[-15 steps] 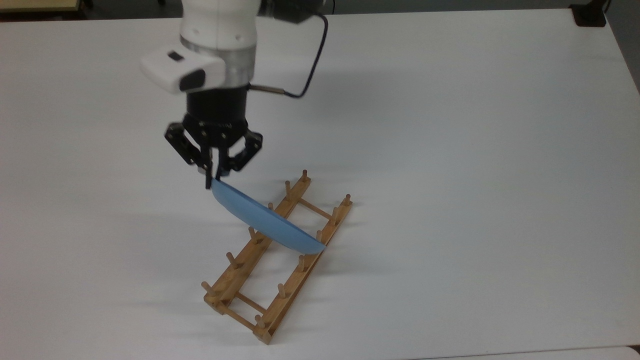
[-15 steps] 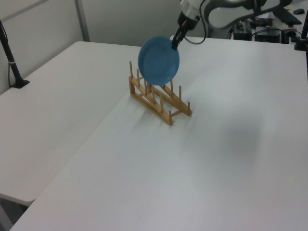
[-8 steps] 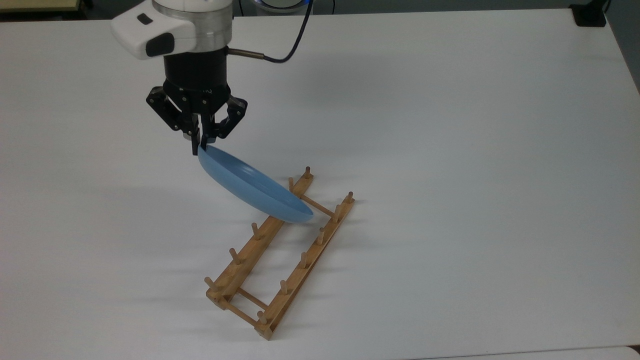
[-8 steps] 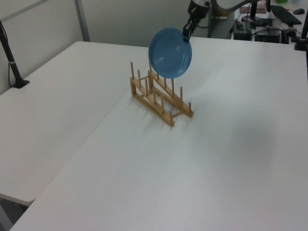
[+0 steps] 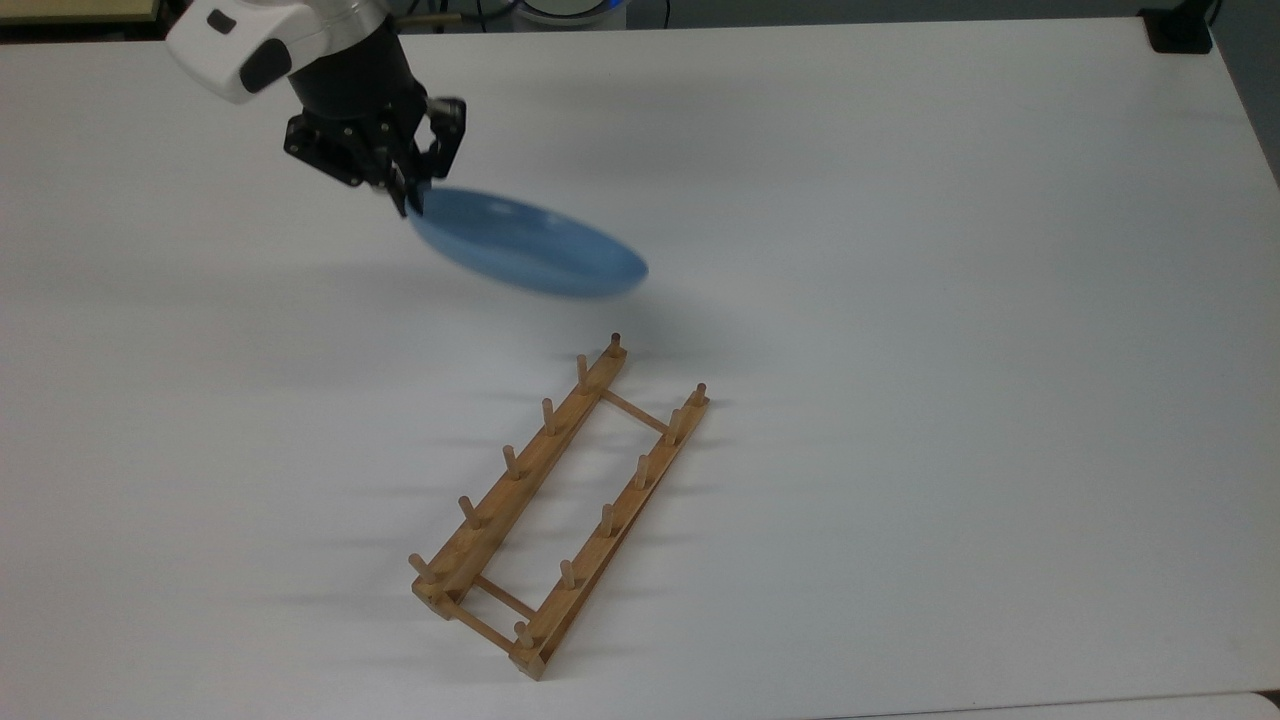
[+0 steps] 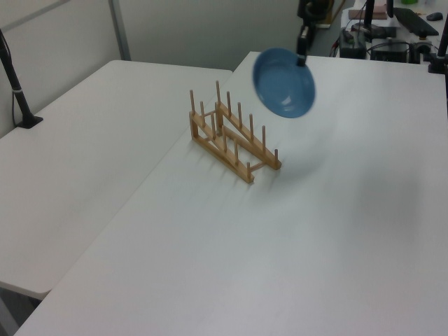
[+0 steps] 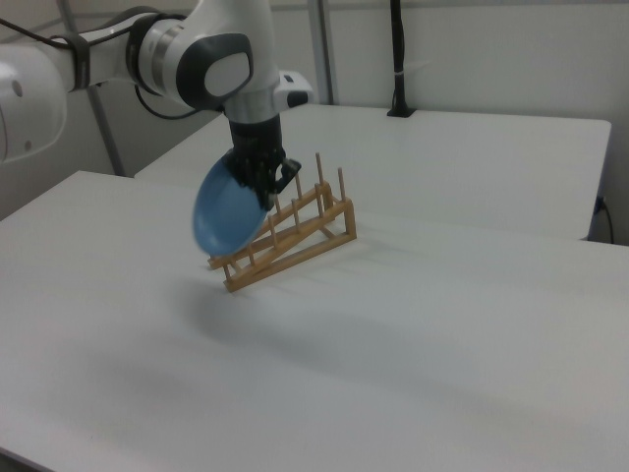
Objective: Pick plate from plate rack
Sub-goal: 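Carry the plate away from the rack and lower it onto the table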
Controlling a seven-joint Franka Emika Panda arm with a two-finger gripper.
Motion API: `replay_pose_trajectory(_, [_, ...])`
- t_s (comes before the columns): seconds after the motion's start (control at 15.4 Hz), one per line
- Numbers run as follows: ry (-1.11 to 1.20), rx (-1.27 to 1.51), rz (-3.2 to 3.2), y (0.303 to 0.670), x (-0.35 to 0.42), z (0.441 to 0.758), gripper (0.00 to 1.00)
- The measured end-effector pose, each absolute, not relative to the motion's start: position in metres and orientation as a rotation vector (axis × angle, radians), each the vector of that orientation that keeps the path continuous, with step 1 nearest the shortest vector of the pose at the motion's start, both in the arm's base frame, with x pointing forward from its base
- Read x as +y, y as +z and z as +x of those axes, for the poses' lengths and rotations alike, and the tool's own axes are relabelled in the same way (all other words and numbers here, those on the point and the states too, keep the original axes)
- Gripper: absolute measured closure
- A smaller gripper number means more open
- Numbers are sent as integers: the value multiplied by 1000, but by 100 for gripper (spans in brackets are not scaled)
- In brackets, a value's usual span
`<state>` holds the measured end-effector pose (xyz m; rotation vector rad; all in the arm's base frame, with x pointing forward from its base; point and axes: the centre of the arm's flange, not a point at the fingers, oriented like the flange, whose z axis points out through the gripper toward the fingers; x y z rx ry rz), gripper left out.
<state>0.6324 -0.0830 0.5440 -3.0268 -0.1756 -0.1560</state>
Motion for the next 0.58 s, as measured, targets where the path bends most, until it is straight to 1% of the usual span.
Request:
replay_pose_trajectory(0.13, [-12,-328,-2989,528,-85,621,93])
replay_pose_trajectory(0.32, [156,-517,-2913,490,-82,608,93])
replay_pose_trajectory(0.58, [330,-649,-2817,438,-79,599,93])
